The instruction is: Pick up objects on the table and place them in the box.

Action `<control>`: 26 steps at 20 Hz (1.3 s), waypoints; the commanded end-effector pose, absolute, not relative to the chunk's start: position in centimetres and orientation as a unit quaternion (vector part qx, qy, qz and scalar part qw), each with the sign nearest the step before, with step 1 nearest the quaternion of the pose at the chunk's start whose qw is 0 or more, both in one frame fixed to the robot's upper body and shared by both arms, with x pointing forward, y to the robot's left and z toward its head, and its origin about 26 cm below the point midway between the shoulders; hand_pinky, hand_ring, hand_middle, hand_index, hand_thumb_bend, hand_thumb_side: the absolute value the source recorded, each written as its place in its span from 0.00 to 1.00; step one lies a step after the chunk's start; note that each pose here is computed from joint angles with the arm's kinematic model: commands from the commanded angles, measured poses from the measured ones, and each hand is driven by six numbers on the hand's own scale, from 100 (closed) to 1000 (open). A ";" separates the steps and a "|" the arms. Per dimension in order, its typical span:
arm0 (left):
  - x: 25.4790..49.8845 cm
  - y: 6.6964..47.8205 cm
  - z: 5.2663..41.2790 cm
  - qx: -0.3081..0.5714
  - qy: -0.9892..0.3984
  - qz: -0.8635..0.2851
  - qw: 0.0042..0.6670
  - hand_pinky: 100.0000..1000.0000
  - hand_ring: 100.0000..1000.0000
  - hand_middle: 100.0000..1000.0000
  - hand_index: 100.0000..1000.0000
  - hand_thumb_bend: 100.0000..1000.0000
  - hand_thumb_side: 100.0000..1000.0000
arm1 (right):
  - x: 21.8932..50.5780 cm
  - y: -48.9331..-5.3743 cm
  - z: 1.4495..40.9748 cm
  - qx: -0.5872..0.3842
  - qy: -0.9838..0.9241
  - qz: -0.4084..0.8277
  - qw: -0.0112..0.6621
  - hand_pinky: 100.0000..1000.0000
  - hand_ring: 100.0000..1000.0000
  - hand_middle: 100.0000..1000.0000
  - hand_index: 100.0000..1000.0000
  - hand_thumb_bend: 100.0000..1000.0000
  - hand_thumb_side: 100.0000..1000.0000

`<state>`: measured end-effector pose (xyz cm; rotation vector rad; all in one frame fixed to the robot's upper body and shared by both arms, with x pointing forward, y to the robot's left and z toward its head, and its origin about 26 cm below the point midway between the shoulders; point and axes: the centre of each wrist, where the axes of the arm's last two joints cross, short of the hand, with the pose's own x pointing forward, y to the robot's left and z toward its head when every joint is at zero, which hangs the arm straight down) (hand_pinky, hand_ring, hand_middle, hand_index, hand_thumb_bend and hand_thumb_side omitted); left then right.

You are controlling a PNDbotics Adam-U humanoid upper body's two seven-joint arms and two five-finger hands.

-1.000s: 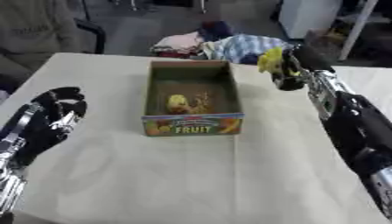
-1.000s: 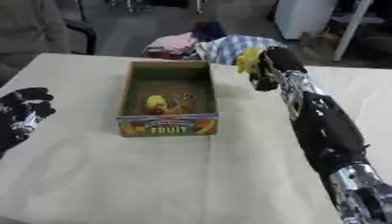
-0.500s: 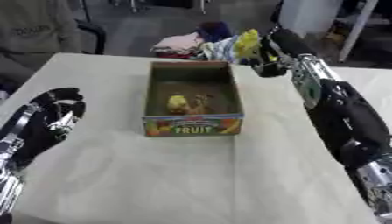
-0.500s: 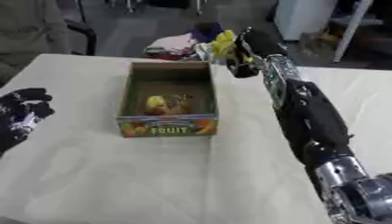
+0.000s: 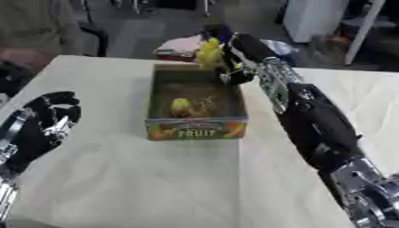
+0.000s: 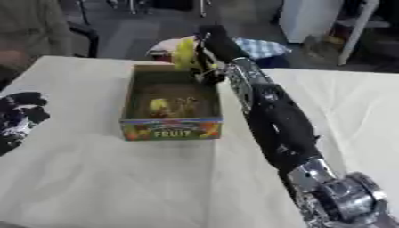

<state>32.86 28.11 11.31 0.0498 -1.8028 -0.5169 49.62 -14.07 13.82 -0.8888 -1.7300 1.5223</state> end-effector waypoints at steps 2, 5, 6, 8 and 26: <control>32.9 28.0 12.5 0.022 -0.785 -0.228 0.575 0.77 0.63 0.68 0.80 0.21 0.36 | 49.5 -13.2 13.3 -0.325 -0.646 0.614 0.317 0.59 0.54 0.19 0.29 0.21 0.00; 32.9 28.0 12.4 0.022 -0.785 -0.228 0.576 0.77 0.63 0.68 0.80 0.21 0.36 | 49.4 -13.1 12.5 -0.304 -0.629 0.641 0.318 0.64 0.62 0.37 0.50 0.26 0.02; 32.9 28.1 12.4 0.022 -0.785 -0.228 0.576 0.77 0.64 0.68 0.80 0.21 0.36 | 49.4 -13.2 12.4 -0.298 -0.627 0.646 0.317 0.65 0.65 0.45 0.61 0.28 0.14; 32.9 28.1 12.4 0.023 -0.785 -0.228 0.576 0.77 0.64 0.68 0.80 0.21 0.36 | 49.5 -13.4 12.8 -0.293 -0.633 0.644 0.315 0.67 0.69 0.57 0.72 0.26 0.28; 32.8 28.7 12.2 0.034 -0.782 -0.222 0.581 0.77 0.64 0.68 0.80 0.21 0.38 | 49.0 -16.8 21.4 -0.292 -0.741 0.561 0.226 0.74 0.79 0.79 0.84 0.27 0.31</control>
